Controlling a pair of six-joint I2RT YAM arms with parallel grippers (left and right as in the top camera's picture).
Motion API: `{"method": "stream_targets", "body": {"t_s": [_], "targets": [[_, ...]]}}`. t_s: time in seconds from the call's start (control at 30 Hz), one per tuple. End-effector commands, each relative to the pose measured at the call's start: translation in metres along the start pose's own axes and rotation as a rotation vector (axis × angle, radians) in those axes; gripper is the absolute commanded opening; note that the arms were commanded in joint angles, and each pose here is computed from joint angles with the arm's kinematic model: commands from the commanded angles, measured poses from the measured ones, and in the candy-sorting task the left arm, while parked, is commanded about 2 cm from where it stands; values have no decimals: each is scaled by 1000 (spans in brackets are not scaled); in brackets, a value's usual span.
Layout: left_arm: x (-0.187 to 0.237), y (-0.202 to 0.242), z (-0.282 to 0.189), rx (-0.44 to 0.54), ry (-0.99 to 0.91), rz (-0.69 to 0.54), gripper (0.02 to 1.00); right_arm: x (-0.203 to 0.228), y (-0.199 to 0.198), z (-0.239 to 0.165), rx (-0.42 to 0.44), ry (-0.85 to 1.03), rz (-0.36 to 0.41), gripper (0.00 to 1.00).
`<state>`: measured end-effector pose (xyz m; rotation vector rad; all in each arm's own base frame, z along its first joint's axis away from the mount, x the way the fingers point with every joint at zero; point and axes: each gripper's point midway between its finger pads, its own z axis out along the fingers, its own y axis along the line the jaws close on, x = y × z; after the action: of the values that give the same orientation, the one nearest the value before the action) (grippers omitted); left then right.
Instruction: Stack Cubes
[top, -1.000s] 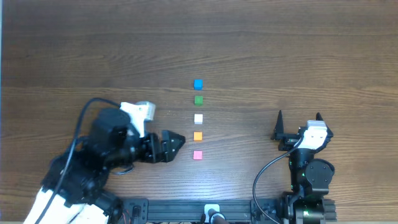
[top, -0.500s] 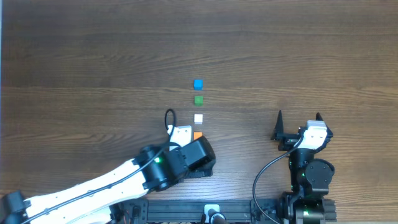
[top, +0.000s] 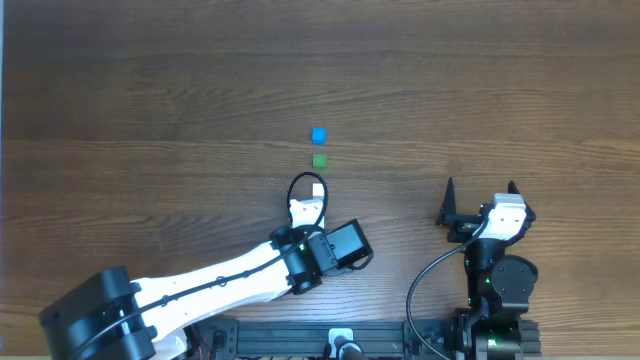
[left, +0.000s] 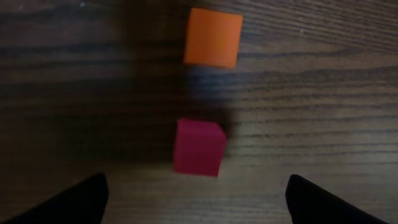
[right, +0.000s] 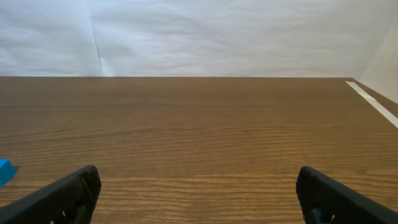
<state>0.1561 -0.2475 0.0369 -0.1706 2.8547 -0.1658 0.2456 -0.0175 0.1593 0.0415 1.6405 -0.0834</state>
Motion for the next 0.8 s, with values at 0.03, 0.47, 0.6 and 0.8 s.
{"method": "stream_targets", "body": {"t_s": [0.03, 0.47, 0.6, 0.8], "targets": [[-12, -7, 8, 12, -14, 65, 906, 2, 2, 0, -11, 3, 0, 993], [-6, 1, 28, -5, 106, 133, 864, 2, 2, 0, -11, 3, 0, 991], [-4, 2, 29, -7, 114, 142, 836, 2, 2, 0, -11, 3, 0, 991], [0, 4, 36, -26, 135, 148, 726, 2, 2, 0, -11, 3, 0, 993]]}}
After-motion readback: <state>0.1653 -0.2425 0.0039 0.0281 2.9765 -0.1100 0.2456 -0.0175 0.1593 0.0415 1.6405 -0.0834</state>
